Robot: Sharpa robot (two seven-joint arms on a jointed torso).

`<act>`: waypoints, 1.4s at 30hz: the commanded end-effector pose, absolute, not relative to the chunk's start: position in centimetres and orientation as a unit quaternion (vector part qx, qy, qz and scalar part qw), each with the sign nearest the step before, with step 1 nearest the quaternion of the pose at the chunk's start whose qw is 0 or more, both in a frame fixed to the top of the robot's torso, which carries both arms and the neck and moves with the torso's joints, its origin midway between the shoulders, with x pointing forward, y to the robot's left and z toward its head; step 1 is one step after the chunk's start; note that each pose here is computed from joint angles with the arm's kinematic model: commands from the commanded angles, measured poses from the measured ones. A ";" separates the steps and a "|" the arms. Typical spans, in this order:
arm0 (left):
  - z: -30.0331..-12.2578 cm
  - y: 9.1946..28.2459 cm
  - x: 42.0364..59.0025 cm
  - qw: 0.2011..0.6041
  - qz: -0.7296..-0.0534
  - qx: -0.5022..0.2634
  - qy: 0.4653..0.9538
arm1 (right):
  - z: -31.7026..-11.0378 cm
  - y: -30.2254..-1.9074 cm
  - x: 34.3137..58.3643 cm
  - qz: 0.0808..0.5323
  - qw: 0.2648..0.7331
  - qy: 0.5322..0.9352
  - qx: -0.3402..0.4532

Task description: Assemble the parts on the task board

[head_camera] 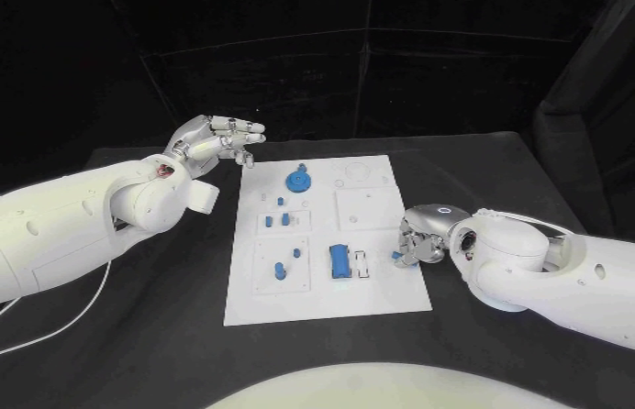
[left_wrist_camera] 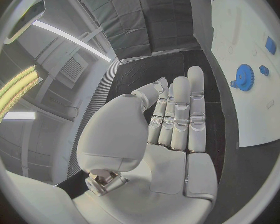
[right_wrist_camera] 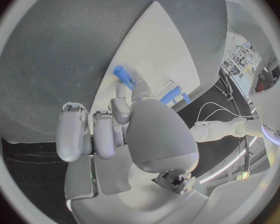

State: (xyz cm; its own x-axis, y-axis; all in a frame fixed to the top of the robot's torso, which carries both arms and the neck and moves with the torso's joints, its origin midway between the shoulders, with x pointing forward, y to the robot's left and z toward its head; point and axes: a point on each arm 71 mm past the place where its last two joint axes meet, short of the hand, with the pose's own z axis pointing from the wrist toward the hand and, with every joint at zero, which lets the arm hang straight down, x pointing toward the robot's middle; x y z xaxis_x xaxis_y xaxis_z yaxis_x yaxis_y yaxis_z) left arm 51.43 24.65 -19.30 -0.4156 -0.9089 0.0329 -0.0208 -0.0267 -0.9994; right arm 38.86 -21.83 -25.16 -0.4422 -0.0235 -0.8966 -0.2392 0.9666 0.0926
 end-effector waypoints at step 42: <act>-19.3 24.4 51.3 0.362 -0.604 -0.391 0.593 | -25.9 -18.5 37.7 0.233 0.443 0.856 0.130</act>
State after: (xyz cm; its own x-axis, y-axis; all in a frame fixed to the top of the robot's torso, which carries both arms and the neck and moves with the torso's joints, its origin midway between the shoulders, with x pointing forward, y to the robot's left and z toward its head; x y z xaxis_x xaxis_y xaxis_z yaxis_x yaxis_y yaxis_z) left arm 51.36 24.56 -19.43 -0.4208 -0.9065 0.0349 -0.0276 -0.0256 -0.9993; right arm 37.79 -18.57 -25.74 -0.5447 0.4268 -0.7219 -0.0043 0.8594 0.5113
